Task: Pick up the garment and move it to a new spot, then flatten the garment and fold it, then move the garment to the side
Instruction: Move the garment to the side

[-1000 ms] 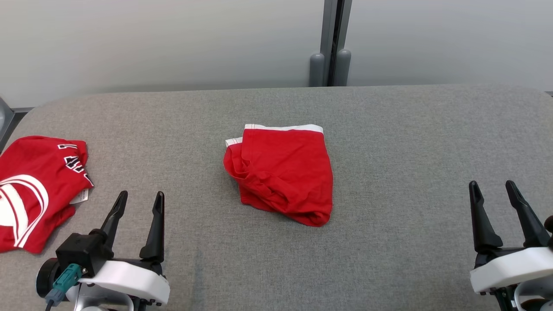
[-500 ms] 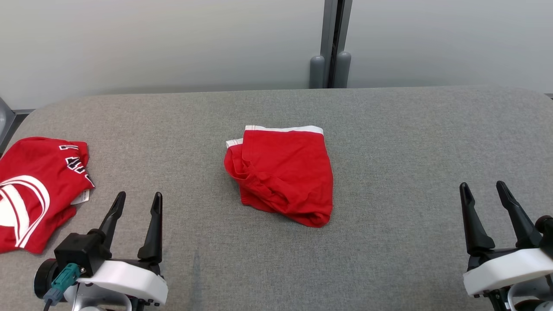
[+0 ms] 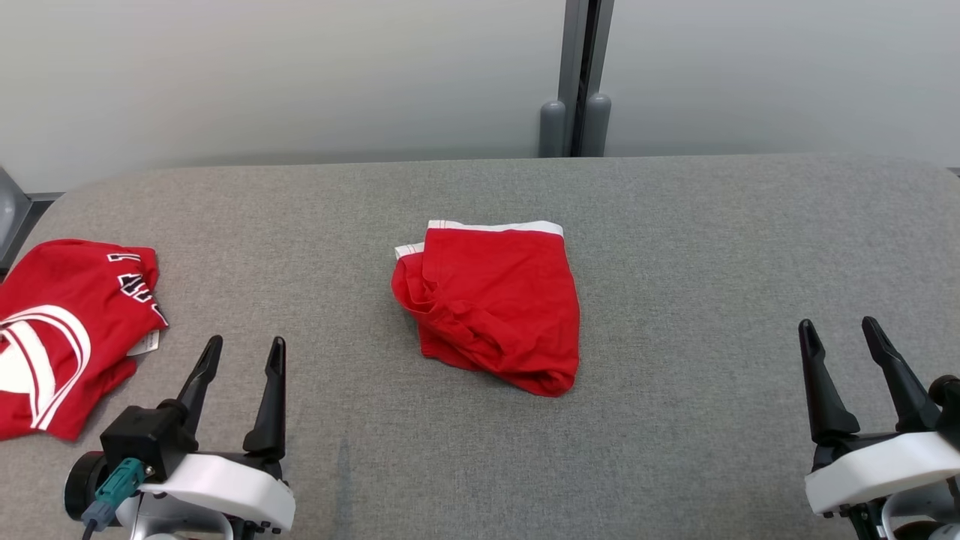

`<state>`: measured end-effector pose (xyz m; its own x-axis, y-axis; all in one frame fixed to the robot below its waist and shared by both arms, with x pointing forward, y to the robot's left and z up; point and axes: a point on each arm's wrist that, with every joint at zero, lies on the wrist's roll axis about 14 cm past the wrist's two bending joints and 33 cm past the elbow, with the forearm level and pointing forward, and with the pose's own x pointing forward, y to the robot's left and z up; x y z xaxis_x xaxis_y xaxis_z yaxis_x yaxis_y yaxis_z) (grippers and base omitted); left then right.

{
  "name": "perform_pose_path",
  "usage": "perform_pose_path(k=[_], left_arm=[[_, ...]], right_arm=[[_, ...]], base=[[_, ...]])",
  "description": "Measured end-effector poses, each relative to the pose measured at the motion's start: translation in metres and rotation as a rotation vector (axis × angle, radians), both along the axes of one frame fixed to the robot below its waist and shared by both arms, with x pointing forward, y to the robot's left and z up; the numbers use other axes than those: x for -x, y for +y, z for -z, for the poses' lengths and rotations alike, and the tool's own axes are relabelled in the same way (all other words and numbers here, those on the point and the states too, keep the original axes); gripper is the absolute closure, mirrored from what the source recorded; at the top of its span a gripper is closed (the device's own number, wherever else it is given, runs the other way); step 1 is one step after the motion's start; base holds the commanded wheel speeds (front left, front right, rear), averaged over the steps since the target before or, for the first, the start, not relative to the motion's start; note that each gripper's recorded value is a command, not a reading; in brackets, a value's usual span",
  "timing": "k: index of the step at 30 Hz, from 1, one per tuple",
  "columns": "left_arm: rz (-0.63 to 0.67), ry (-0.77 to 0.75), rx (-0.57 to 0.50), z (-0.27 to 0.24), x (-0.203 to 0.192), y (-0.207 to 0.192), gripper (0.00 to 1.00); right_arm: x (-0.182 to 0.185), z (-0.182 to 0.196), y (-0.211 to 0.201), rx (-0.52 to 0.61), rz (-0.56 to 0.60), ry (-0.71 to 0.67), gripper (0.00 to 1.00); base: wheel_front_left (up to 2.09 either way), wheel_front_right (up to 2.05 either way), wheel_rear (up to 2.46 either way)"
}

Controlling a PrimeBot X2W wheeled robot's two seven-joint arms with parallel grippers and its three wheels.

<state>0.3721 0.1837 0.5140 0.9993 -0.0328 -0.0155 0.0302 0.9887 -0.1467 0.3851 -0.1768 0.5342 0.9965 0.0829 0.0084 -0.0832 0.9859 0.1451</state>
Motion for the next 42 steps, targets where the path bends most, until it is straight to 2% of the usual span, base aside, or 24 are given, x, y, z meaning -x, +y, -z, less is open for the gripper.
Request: perform_pose_path(k=[9, 18, 27, 34, 39, 42], left_arm=[[-0.019, -0.02, 0.003, -0.006, 0.001, 0.005, 0.0], [-0.071, -0.053, 0.013, -0.01, -0.004, 0.02, 0.0], [-0.114, -0.049, 0.024, 0.001, -0.019, 0.031, 0.0], [-0.144, -0.009, 0.029, 0.02, -0.024, 0.039, 0.0], [-0.152, 0.01, 0.03, 0.029, -0.026, 0.042, 0.0], [-0.149, 0.013, 0.031, 0.031, -0.029, 0.041, 0.0]], right_arm=[[-0.007, 0.005, 0.007, 0.003, -0.02, 0.014, 0.0], [-0.043, 0.026, 0.054, -0.005, -0.155, 0.074, 0.0], [-0.078, 0.082, 0.118, -0.008, -0.339, 0.22, 0.0], [-0.077, 0.132, 0.168, -0.046, -0.472, 0.371, 0.0], [-0.072, 0.159, 0.18, -0.039, -0.522, 0.488, 0.0], [-0.074, 0.162, 0.184, -0.04, -0.545, 0.513, 0.0]], base=[[0.0, 0.0, 0.0], [0.0, 0.0, 0.0], [0.0, 0.0, 0.0], [0.0, 0.0, 0.0], [0.0, 0.0, 0.0], [0.0, 0.0, 0.0]])
